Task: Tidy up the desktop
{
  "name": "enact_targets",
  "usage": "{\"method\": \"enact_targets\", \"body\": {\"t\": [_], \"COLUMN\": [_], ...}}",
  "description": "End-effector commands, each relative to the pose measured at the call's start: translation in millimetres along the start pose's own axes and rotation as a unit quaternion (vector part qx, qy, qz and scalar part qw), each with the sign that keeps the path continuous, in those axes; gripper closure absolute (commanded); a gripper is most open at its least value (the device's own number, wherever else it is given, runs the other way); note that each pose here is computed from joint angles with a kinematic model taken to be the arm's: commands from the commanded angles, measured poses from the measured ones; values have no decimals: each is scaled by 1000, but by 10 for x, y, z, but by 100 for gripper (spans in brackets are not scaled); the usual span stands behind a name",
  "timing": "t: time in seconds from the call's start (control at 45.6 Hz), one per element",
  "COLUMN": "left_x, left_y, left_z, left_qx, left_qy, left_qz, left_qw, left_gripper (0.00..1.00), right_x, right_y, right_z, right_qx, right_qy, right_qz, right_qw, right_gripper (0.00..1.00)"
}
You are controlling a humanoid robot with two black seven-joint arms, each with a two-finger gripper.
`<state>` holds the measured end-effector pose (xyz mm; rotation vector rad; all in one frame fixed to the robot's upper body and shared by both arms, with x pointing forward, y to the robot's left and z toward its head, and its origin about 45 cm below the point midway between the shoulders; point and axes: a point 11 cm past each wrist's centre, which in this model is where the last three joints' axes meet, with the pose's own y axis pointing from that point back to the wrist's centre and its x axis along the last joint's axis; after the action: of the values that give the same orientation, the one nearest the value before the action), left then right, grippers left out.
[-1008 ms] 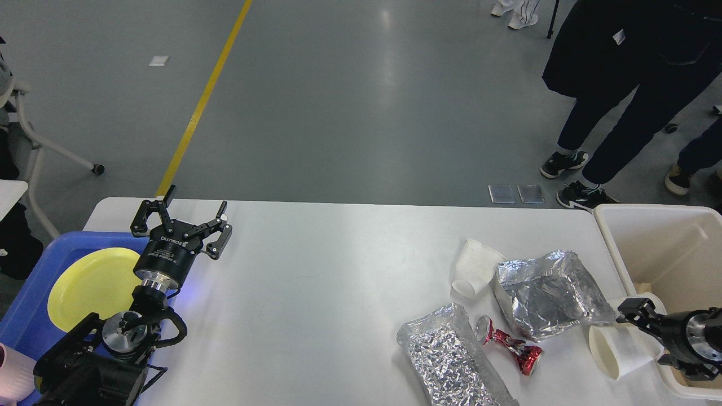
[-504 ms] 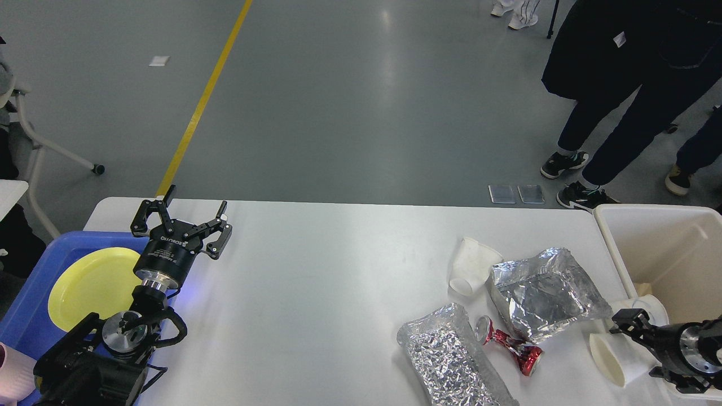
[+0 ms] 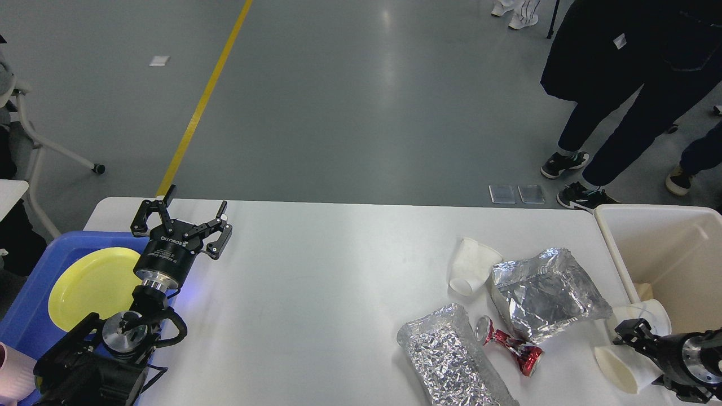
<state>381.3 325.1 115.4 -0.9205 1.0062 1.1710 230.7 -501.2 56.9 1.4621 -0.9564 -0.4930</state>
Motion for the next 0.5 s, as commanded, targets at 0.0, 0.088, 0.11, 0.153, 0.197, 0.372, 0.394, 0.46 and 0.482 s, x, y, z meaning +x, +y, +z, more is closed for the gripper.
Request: {"method": "enact_targets", "body": {"t": [0.0, 0.088, 0.11, 0.153, 0.197, 0.372, 0.394, 0.46, 0.482], "left_x": [1, 2, 2, 2, 2, 2, 2, 2, 2], "left_y": [1, 2, 2, 2, 2, 2, 2, 3, 3], "left_z": [1, -2, -2, -1, -2, -2, -2, 5, 5], "left_qx": [-1, 0, 0, 0, 0, 0, 0, 0, 0], "left_qy": [0, 0, 0, 1, 0, 0, 0, -1, -1], "left_qz": [0, 0, 0, 0, 0, 0, 0, 0, 0], "left_qw": [1000, 1000, 1000, 1000, 1000, 1000, 1000, 1000, 1000], "left_gripper": [4, 4, 4, 4, 4, 4, 4, 4, 4], "right_x": [12, 20, 15, 9, 15, 28, 39, 102, 125], "right_y": [8, 13, 13, 15, 14, 28, 35, 87, 105], "right_z": [22, 39, 41, 49, 41, 77, 81, 120, 133], "right_qx": [-2, -4, -4, -5, -4, -8, -8, -8, -8], "right_qy": [2, 3, 3, 4, 3, 5, 4, -2, -3], "right_qz": [2, 3, 2, 1, 3, 5, 5, 9, 10], "right_qw": [1000, 1000, 1000, 1000, 1000, 1000, 1000, 1000, 1000], "right_gripper": [86, 98, 99, 100, 100, 100, 100, 100, 100]}}
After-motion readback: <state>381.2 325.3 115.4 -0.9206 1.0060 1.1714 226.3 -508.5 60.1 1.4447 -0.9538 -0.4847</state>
